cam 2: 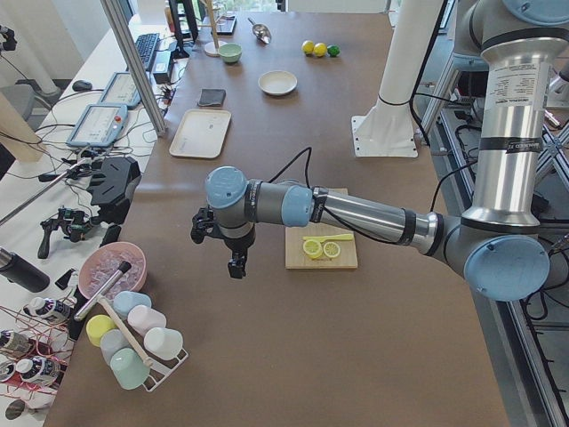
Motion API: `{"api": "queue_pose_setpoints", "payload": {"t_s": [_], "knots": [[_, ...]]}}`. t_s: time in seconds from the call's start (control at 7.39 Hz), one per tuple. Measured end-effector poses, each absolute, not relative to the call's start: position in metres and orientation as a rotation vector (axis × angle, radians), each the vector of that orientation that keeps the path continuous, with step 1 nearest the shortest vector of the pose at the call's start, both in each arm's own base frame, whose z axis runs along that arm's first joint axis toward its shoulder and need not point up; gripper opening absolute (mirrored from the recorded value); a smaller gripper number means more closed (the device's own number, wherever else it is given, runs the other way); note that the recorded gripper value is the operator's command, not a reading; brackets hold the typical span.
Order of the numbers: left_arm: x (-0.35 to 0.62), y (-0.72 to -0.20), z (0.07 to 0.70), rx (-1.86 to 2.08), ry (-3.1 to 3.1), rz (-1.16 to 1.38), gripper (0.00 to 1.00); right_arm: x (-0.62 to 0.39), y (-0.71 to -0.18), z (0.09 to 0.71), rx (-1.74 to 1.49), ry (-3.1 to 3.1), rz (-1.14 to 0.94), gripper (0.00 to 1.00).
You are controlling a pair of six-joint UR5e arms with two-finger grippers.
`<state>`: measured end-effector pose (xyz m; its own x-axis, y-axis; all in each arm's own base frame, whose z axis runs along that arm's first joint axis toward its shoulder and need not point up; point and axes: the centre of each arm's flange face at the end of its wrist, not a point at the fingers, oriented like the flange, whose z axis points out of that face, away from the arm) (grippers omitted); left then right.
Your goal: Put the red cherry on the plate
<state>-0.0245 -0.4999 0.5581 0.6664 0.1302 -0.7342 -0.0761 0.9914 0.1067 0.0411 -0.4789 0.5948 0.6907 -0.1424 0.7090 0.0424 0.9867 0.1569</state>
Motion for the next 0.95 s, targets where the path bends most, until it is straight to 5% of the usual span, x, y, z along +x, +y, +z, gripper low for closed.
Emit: {"api": "queue_pose_setpoints", "payload": {"t_s": [0.95], "knots": [[-0.0235,-0.4969,0.5491,0.099,0.829,0.13,0.98,0.039,-0.4714,0.5964,0.153,-0.834,-0.106,1.0]]}}
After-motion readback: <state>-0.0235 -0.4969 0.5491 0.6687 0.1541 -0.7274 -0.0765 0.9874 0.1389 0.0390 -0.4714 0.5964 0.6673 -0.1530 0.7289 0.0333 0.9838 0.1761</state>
